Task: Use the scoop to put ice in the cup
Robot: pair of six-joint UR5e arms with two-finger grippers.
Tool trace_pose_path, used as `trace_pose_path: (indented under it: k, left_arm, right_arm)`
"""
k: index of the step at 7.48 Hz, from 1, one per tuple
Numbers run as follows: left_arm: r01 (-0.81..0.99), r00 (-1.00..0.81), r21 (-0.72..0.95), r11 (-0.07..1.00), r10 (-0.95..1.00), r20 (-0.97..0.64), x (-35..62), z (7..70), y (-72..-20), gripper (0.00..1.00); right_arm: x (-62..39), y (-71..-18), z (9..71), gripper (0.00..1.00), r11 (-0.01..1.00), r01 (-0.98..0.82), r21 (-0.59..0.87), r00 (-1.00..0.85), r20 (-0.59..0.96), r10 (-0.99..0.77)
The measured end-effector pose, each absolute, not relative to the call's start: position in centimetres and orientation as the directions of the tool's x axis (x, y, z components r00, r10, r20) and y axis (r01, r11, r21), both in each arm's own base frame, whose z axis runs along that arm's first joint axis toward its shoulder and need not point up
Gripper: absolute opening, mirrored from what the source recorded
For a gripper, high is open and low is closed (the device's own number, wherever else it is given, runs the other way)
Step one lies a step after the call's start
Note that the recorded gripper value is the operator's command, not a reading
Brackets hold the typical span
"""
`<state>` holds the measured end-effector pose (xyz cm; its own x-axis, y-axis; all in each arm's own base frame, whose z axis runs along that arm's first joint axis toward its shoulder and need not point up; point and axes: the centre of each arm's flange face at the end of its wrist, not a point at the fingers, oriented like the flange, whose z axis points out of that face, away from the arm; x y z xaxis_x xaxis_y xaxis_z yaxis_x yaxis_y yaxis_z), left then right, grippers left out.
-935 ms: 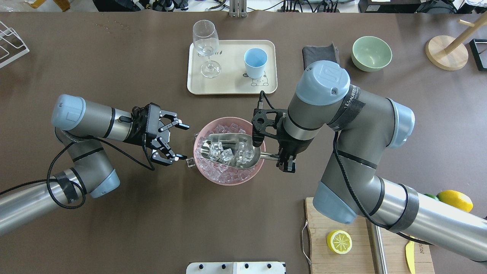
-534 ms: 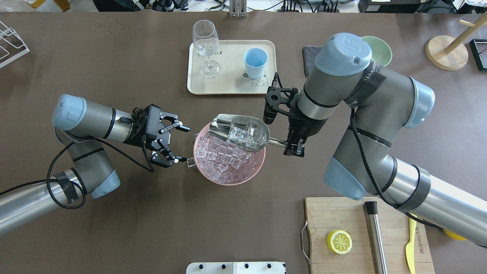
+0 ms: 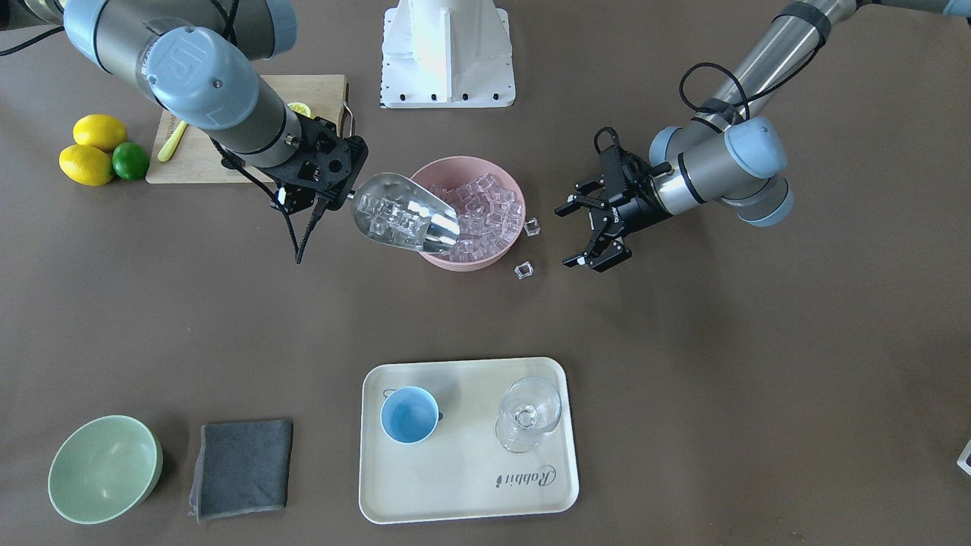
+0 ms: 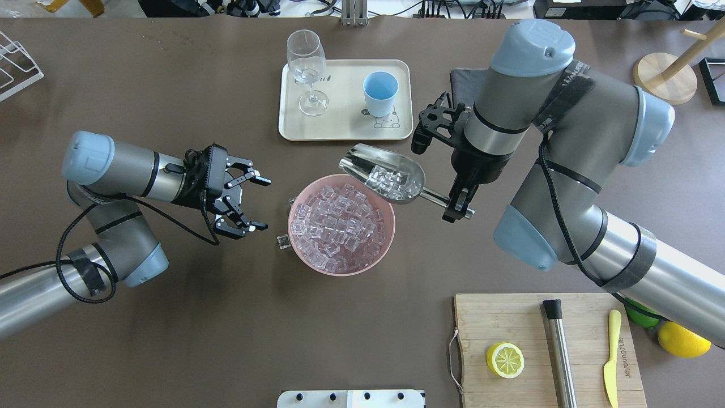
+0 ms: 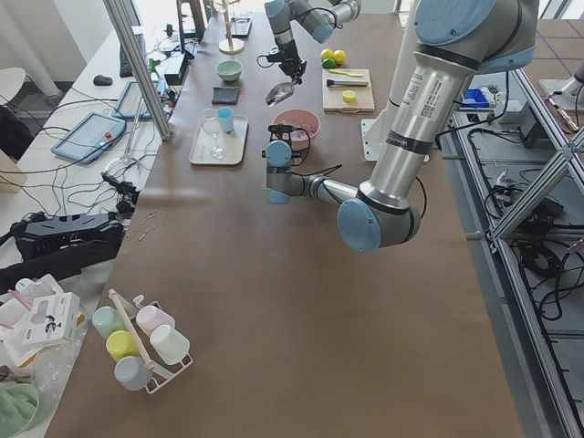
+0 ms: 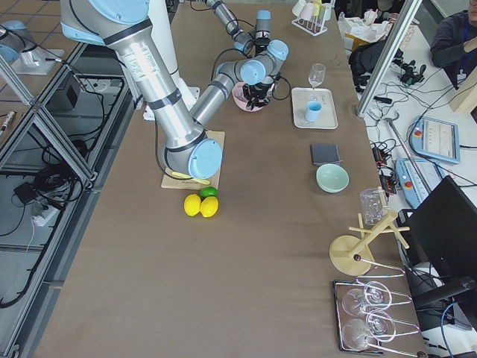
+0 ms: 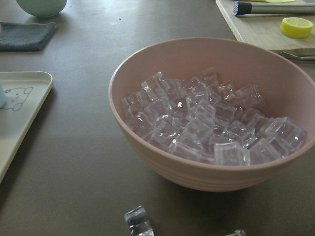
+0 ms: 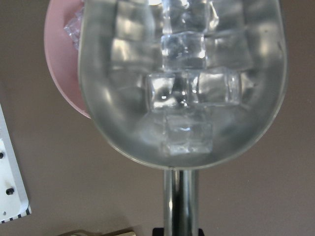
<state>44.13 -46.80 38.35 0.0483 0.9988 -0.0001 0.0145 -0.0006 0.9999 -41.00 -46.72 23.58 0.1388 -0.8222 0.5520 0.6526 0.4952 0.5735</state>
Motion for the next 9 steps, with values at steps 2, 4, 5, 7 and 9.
trace_pose_path:
  k: [2,4,5,7,9]
  left_arm:
    - [-0.087,0.085,0.996,0.024,0.996,-0.017,38.8,39.1,-47.6,0.98]
    - [-0.209,0.122,0.971,0.119,0.988,-0.095,31.5,42.4,-50.5,0.98]
    - [-0.261,0.149,0.940,0.219,0.971,-0.185,27.8,44.7,-51.8,0.98]
    - [-0.332,0.237,0.833,0.442,0.894,-0.380,21.6,49.2,-53.5,0.98]
    - [-0.353,0.319,0.729,0.587,0.808,-0.496,17.4,52.3,-53.7,0.98]
  right_arm:
    - [-40.5,-48.2,21.7,0.00,0.617,0.662,0.426,0.244,0.656,-0.715]
    - [-40.3,-50.2,20.5,0.00,0.676,0.671,0.306,0.322,0.700,-0.637]
    - [-40.4,-52.3,20.4,0.00,0.707,0.667,0.234,0.360,0.730,-0.581]
    - [-40.6,-56.3,19.7,0.00,0.749,0.650,0.124,0.419,0.765,-0.490]
    - [-40.4,-59.7,18.6,0.00,0.776,0.629,0.048,0.471,0.771,-0.429]
